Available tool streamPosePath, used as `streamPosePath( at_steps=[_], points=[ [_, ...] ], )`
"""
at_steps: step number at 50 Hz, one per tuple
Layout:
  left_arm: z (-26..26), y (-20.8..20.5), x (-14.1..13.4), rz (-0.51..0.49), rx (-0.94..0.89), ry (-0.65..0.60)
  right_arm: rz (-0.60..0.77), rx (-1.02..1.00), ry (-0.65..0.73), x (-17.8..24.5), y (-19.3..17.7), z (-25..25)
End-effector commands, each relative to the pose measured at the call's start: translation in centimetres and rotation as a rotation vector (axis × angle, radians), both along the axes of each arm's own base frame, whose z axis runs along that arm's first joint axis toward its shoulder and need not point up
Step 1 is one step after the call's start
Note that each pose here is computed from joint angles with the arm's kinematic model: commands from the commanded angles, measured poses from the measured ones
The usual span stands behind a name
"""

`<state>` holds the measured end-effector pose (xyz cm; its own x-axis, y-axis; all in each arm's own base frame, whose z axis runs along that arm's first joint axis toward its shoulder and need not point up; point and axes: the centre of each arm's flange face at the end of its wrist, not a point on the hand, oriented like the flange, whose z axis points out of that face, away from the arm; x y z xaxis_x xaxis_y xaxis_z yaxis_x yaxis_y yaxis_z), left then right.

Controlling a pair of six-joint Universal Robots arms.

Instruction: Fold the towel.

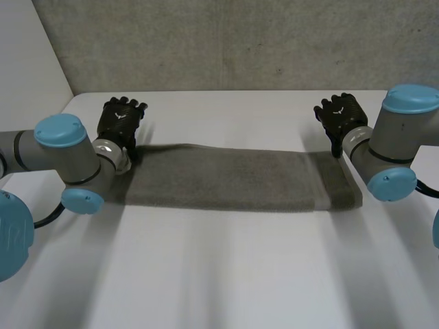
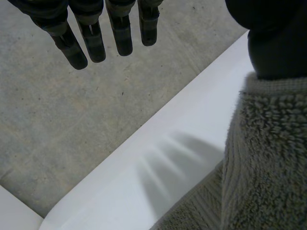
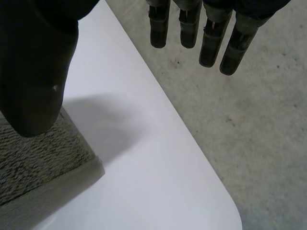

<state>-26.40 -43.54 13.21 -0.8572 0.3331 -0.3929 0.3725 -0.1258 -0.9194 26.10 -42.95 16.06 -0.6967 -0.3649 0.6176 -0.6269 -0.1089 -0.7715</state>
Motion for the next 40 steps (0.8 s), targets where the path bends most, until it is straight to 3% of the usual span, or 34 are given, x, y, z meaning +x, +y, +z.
streamPosePath(
  at_steps=[1,12,19,40],
  points=[
    [3.0,1.4,0.5,0.033,0.010,0.076,-0.032,0.054,-0.050,-0.4,2.9,1.6],
    [7.0,7.3,2.8,0.051,0.089,0.221,-0.050,0.184,-0.081,-2.9,10.1,3.0],
    [6.2,10.4,3.6,0.060,0.150,0.248,-0.021,0.310,-0.057,-3.6,13.3,-0.1],
    [2.1,8.6,3.9,0.074,0.136,0.232,-0.069,0.314,-0.081,-6.2,9.5,-3.8]
  ],
)
